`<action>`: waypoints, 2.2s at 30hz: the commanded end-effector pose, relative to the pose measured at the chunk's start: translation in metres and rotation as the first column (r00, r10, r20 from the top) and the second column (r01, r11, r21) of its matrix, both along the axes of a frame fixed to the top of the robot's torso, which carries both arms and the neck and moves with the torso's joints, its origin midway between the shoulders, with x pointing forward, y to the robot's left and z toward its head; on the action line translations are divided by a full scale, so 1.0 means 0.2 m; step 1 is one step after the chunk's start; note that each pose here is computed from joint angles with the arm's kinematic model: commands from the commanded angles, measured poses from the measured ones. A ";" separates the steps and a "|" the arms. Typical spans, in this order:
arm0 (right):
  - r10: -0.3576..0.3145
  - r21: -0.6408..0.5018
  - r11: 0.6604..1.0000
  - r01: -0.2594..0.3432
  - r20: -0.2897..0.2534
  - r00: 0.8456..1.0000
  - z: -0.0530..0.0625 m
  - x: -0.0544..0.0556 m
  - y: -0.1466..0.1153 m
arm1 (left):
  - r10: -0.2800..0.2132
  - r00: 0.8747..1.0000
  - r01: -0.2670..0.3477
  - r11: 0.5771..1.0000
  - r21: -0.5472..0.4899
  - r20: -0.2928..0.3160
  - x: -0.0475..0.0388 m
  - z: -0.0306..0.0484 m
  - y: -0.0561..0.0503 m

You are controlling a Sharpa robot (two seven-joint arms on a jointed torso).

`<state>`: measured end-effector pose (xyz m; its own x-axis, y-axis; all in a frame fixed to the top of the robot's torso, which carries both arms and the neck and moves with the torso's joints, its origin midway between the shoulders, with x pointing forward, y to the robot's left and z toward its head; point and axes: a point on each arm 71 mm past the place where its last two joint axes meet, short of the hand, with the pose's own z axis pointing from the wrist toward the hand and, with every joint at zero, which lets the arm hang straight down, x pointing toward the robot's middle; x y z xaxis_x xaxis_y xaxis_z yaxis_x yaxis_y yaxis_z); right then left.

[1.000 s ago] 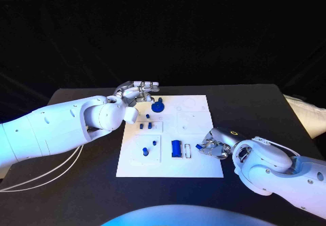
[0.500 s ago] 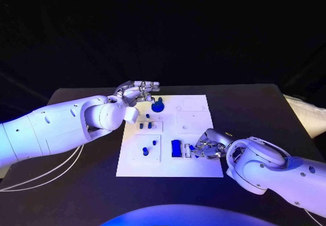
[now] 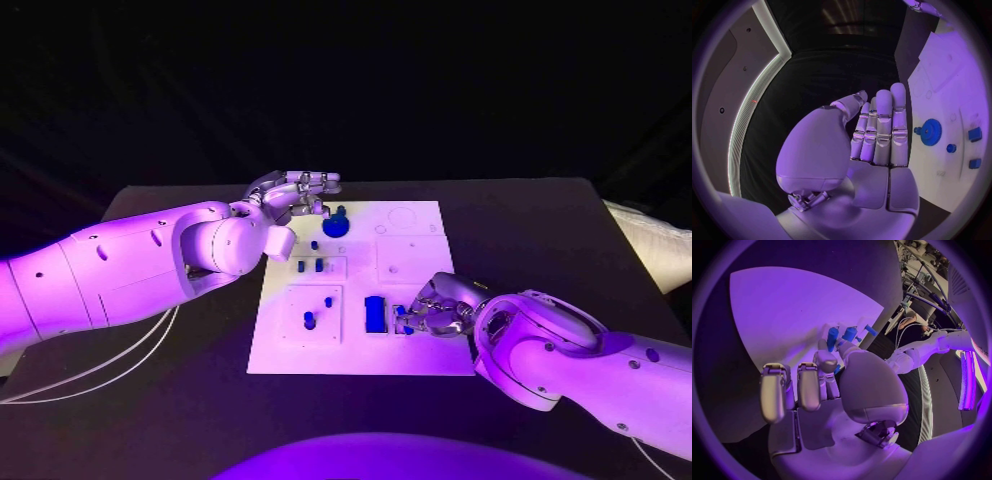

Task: Assemble the parts on the task board

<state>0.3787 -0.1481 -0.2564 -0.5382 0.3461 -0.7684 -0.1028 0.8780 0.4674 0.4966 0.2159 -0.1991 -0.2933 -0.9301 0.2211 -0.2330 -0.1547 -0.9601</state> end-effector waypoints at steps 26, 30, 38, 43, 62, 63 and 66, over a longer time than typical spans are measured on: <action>0.048 -0.022 0.999 -0.048 0.020 0.999 0.00 0.00 0.03 | -0.041 0.999 0.041 0.999 0.003 0.005 -0.007 0.004 -0.02; 0.066 -0.014 0.998 -0.066 0.027 0.997 0.00 0.00 0.03 | -0.044 0.999 0.044 0.999 0.003 0.004 -0.008 0.004 -0.02; 0.110 -0.017 0.994 -0.109 0.017 0.994 0.01 -0.02 0.00 | -0.045 0.999 0.045 0.999 0.003 0.004 -0.008 0.003 -0.01; 0.117 -0.024 0.993 -0.117 0.015 0.993 0.00 -0.02 -0.01 | -0.044 0.999 0.044 0.999 0.003 0.004 -0.007 0.002 -0.01; 0.096 -0.058 0.994 -0.096 0.007 0.995 -0.04 0.02 -0.02 | -0.047 0.999 0.047 0.999 0.002 0.003 -0.009 0.000 -0.02; 0.098 -0.064 0.993 -0.098 0.005 0.995 -0.05 0.03 -0.02 | -0.047 0.999 0.047 0.999 0.002 0.003 -0.009 0.000 -0.02; 0.107 -0.082 0.991 -0.107 -0.001 0.994 -0.06 0.03 -0.01 | -0.046 0.999 0.046 0.999 0.002 0.003 -0.009 0.000 -0.01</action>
<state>0.3868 -0.1507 -0.2634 -0.5492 0.2699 -0.7909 -0.1810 0.8855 0.4279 0.4954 0.2153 -0.1999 -0.3173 -0.9240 0.2132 -0.2416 -0.1386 -0.9604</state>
